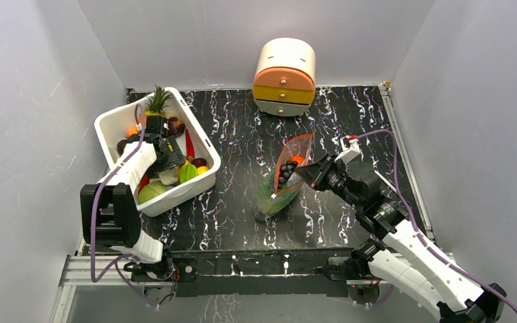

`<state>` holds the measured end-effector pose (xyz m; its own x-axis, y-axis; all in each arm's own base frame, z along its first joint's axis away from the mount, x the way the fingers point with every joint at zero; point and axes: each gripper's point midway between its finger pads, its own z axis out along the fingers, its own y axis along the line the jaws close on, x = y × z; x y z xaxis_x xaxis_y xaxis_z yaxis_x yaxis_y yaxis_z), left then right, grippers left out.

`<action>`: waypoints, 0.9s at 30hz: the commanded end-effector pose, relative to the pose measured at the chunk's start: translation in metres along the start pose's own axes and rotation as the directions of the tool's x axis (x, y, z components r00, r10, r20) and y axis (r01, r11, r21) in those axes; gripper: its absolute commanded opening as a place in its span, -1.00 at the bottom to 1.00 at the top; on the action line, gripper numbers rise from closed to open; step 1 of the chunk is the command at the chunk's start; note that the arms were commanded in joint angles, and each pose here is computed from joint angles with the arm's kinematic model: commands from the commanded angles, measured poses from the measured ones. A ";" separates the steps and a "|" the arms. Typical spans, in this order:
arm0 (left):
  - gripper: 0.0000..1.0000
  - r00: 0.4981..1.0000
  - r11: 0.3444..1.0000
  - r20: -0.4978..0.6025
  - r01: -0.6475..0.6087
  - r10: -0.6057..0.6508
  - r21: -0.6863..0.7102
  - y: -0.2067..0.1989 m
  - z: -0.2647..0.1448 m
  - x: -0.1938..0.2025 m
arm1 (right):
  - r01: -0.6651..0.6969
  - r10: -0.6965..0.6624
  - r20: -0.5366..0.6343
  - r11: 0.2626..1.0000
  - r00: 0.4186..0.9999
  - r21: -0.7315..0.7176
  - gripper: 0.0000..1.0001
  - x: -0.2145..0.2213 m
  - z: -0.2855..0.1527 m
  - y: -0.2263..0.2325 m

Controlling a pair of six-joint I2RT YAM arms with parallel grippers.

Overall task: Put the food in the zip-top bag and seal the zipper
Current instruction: Pick up the fake vegetable from the bin.

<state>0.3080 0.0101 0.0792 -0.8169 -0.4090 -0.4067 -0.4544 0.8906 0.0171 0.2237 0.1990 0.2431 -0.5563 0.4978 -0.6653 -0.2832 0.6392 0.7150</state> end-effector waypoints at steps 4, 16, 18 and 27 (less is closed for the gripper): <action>0.22 1.000 1.000 0.011 0.001 -0.001 0.031 -0.002 0.000 0.001 | 0.015 -0.009 0.080 0.997 0.997 -0.076 -1.00 -0.024 -0.006 0.024; -0.49 0.998 0.996 0.063 0.025 -0.030 0.086 -0.005 -0.028 -0.007 | 0.003 0.003 0.067 0.996 0.998 -0.085 -1.00 -0.021 -0.002 0.024; -0.50 0.997 0.995 0.073 0.026 -0.033 0.093 -0.006 -0.033 -0.011 | 0.000 0.006 0.067 0.996 0.998 -0.084 -1.00 -0.020 -0.003 0.024; -0.54 0.992 0.995 0.119 0.026 -0.038 0.098 -0.005 -0.051 -0.025 | 0.006 -0.001 0.065 0.997 0.998 -0.072 -1.00 -0.019 -0.003 0.021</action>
<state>0.3065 0.0074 0.1070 -0.7846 -0.4151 -0.4606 -0.4443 0.8945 -0.0493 0.2226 0.1999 0.2443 -0.5598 0.4993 -0.6613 -0.2866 0.6322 0.7198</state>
